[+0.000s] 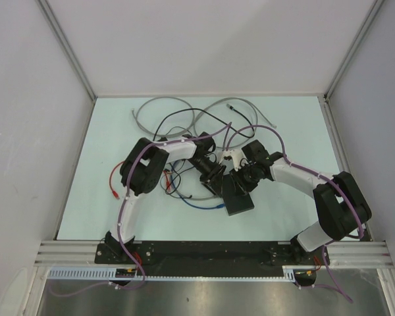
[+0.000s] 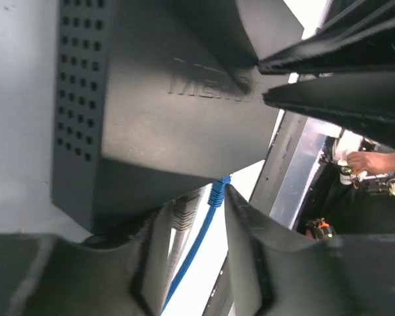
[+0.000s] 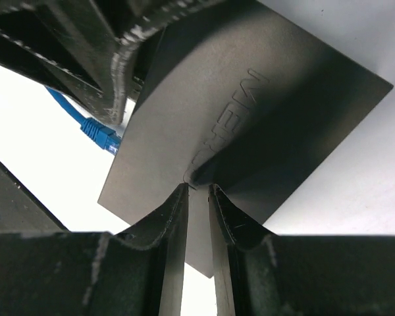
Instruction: Pull the plug from the switch port
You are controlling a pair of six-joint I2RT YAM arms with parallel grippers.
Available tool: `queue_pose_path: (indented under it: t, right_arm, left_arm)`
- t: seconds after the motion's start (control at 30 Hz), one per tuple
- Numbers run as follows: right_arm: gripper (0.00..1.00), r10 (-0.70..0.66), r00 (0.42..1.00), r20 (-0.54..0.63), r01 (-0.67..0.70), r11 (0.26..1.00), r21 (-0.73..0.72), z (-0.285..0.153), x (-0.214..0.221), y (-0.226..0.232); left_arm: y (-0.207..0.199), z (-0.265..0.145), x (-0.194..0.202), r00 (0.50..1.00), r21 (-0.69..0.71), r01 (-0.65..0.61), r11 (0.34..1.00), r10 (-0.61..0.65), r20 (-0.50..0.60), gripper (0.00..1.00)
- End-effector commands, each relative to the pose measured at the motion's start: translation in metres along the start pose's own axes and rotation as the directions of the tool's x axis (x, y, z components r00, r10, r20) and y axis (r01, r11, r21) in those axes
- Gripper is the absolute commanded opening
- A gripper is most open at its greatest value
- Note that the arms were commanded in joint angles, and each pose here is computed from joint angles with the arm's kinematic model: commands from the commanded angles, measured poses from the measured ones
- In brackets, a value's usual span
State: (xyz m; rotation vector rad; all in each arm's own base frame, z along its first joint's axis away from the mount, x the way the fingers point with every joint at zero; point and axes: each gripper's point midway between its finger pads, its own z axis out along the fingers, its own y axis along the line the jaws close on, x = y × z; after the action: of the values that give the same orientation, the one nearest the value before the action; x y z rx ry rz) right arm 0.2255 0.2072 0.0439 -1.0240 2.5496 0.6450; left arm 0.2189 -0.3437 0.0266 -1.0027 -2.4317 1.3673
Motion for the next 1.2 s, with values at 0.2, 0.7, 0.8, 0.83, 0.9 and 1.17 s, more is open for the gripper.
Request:
queue_pose_path:
  t: [0.2, 0.7, 0.8, 0.83, 0.9, 1.17]
  right_arm:
    - [0.25, 0.005, 0.999, -0.036, -0.004, 1.0, 0.026, 0.006, 0.008, -0.004]
    - [0.25, -0.007, 0.998, -0.061, 0.008, 1.0, 0.015, 0.013, 0.011, 0.001]
    - [0.25, -0.006, 0.998, -0.066, 0.007, 1.0, 0.015, 0.014, 0.012, 0.001]
    - [0.25, -0.007, 0.998, -0.068, 0.008, 1.0, 0.013, 0.014, 0.012, 0.002]
    - [0.25, -0.009, 0.998, -0.07, 0.01, 1.0, 0.01, 0.014, 0.012, 0.003]
    - [0.25, -0.013, 0.998, -0.064, 0.015, 1.0, 0.02, 0.011, 0.012, 0.001]
  left_arm:
    - [0.026, 0.018, -0.006, 1.0, -0.142, -0.002, 0.99, 0.001, -0.008, 0.27]
    - [0.063, -0.007, -0.024, 0.998, -0.446, -0.056, 0.894, 0.049, -0.026, 0.0]
    - [0.065, 0.002, -0.002, 0.998, -0.415, -0.039, 0.909, 0.017, -0.057, 0.0]
    - [0.066, 0.007, 0.005, 0.998, -0.405, -0.044, 0.913, 0.019, -0.066, 0.0]
    - [0.065, 0.017, 0.028, 0.994, -0.37, -0.028, 0.929, -0.012, -0.107, 0.0]
    - [0.062, 0.01, -0.02, 0.996, -0.327, -0.047, 0.944, 0.02, -0.087, 0.0]
